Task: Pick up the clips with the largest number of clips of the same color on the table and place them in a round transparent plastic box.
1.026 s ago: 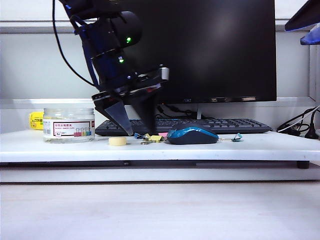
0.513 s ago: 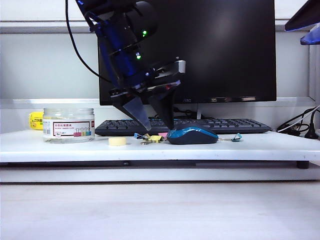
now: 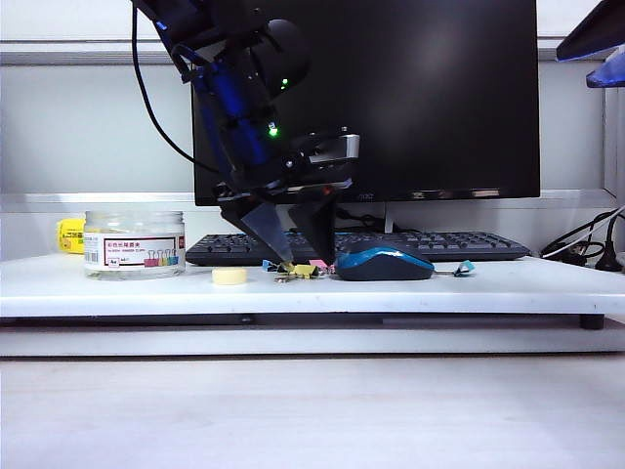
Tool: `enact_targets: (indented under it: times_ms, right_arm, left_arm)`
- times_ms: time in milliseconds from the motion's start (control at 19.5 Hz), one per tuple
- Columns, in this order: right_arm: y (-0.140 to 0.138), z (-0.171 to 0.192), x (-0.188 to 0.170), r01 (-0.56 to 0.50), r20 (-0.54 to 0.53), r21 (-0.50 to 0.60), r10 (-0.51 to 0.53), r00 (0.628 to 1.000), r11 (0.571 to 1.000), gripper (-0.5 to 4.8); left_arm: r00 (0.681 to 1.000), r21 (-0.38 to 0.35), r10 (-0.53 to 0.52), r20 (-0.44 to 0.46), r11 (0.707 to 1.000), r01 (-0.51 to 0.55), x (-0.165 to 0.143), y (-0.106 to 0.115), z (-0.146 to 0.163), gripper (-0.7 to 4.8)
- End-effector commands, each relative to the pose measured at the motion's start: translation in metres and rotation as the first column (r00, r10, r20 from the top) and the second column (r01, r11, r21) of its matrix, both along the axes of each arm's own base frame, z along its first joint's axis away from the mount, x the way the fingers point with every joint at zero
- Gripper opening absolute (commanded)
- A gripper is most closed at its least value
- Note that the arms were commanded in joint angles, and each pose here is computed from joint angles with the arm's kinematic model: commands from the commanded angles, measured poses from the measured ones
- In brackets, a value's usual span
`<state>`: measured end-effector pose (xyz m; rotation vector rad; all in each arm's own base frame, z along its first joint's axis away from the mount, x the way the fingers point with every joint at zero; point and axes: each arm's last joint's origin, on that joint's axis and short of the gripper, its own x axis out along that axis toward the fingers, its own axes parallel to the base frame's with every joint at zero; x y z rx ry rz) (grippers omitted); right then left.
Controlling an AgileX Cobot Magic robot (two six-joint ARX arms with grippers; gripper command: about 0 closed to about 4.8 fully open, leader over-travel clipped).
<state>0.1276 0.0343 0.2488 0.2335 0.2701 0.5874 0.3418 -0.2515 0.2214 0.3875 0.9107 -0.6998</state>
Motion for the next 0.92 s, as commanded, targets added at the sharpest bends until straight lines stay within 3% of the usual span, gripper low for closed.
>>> enact_targets:
  times_ms: [51, 513, 667, 923]
  right_arm:
    - [0.000, 0.004, 0.000, -0.002, 0.026, 0.001, 0.002, 1.000, 1.000, 2.02]
    - [0.000, 0.004, 0.000, -0.002, 0.026, 0.001, 0.002, 1.000, 1.000, 2.02]
    - [0.000, 0.004, 0.000, -0.002, 0.026, 0.001, 0.002, 1.000, 1.000, 2.02]
    - [0.000, 0.004, 0.000, -0.002, 0.026, 0.001, 0.002, 1.000, 1.000, 2.02]
  left_arm:
    - [1.000, -0.012, 0.001, 0.013, 1.000, -0.001, 0.001, -0.001, 0.002, 2.16]
    - [0.999, 0.023, 0.008, -0.040, 1.000, -0.007, 0.003, -0.003, -0.017, 2.12]
    - [0.999, 0.023, 0.007, -0.040, 1.000, -0.006, 0.003, -0.003, -0.017, 1.15]
    - [0.999, 0.023, 0.008, -0.040, 1.000, -0.007, 0.003, -0.003, -0.016, 1.11]
